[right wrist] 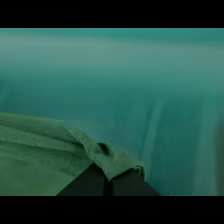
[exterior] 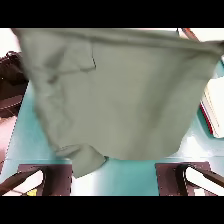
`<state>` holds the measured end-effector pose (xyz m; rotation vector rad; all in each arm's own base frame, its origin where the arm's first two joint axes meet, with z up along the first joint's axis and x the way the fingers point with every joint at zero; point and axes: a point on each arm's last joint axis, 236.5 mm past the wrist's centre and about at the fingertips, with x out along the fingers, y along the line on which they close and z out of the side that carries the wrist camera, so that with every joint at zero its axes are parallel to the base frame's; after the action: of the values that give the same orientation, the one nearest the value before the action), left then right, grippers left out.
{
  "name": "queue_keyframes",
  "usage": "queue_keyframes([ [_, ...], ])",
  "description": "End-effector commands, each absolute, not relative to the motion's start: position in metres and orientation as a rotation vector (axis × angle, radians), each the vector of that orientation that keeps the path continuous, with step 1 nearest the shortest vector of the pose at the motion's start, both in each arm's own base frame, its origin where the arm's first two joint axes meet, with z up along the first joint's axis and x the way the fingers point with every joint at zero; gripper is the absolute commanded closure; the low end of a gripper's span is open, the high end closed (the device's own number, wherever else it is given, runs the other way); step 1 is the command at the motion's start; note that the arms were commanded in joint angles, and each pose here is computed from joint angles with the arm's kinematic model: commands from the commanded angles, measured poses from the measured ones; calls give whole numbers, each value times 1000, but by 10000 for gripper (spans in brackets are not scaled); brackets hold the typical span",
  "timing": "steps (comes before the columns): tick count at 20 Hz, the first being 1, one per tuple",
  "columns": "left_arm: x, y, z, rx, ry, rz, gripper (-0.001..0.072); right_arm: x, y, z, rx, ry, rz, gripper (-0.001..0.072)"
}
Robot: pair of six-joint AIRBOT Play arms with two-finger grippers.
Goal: Fold the shirts.
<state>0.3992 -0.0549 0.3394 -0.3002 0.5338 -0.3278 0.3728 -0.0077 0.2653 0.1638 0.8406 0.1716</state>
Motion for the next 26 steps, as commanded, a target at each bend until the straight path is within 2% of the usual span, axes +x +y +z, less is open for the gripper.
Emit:
queue_keyframes([
  [1, 439, -61, 176, -409, 942, -340, 677, 395, 1, 136, 159, 1184, 171, 690],
  [3, 454, -81, 102, -397, 1073, -377, 677, 411, 5, 86, 181, 1276, 181, 690],
  [6, 492, -95, 49, -421, 1083, -352, 677, 441, 3, 42, 213, 1333, 183, 690],
  [9, 528, -88, 48, -447, 1019, -312, 677, 478, -2, 37, 212, 1295, 181, 690],
  [12, 542, -86, 72, -424, 955, -318, 677, 500, -5, 53, 195, 1240, 183, 690],
  [14, 530, -89, 75, -379, 1001, -353, 676, 494, -6, 64, 182, 1244, 184, 690],
  [18, 476, -92, 37, -332, 1251, -398, 676, 451, -16, 47, 129, 1358, 154, 690],
  [25, 420, -104, -35, -441, 1468, -404, 676, 392, -7, -18, 184, 1461, 127, 688],
  [26, 414, -104, -41, -444, 1489, -399, 675, 388, -6, -21, 188, 1465, 123, 664],
])
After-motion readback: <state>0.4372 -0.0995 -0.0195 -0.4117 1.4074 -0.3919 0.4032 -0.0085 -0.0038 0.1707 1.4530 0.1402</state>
